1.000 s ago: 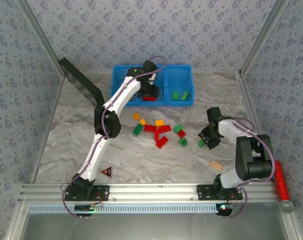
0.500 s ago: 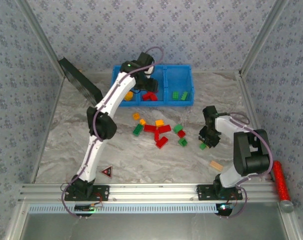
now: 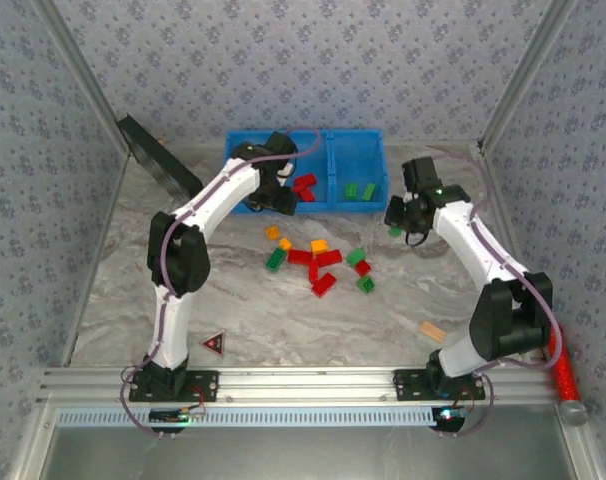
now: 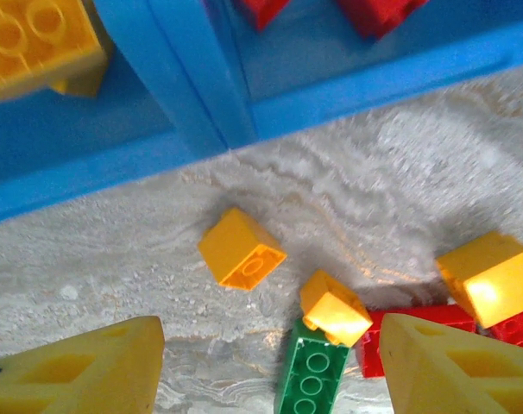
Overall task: Sort the legos into containers by color
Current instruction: Place the lego in the container.
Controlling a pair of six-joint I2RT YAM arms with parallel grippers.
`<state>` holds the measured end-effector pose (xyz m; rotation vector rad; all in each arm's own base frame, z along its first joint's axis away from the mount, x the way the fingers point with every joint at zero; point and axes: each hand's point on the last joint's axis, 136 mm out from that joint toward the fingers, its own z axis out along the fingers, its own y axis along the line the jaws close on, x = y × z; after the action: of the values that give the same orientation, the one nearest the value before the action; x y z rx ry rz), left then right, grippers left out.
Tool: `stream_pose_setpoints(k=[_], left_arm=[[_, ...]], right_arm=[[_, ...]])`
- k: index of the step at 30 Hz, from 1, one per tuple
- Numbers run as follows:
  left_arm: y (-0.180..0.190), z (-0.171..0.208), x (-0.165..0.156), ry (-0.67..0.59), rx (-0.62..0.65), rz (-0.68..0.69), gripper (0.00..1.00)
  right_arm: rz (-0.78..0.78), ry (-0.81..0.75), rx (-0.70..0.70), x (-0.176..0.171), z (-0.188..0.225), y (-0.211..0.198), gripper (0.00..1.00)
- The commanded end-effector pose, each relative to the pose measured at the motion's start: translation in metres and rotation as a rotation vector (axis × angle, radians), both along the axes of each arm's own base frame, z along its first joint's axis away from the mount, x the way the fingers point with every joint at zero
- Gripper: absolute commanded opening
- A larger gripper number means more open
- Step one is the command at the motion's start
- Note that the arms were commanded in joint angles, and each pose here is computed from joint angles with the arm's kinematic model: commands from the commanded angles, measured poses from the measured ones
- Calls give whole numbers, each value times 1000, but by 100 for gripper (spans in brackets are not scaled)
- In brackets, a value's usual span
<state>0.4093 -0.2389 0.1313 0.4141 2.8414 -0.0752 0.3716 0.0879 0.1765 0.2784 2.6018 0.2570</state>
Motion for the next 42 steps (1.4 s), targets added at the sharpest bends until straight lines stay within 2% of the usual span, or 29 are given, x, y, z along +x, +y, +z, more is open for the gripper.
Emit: stream_pose_setpoints(k=[1,6,9,12,17,26,32,37,42], left_arm=[[-7,34,-7,-67,-78,-5,67],[-7,10,-23,-14,-71,6,67],[-9,0,-28,7,-75,19,67],[-12,-8,-32,24,-83,35,67],[-16,-24,-36,58,-95,68,67],[-24,-44,-41,130,-110,96,66],[-27,-57,-50,166,-94,98,66],[-29,-66,-51,185,-86,108,66],[-31,-74,-48,195,-80,111,65]], right_arm=[[152,-80,-156,18,30,4,17],[265,-204,-256,70,60,30,17],[314,-239,-295,100,61,50,17],[342,-239,-321,125,51,65,17],[376,-190,-304,155,11,89,17],[402,-63,-298,171,-61,99,19],[404,-20,-279,171,-82,96,24],[406,-15,-271,172,-84,94,34],[392,-45,-249,171,-64,90,54]])
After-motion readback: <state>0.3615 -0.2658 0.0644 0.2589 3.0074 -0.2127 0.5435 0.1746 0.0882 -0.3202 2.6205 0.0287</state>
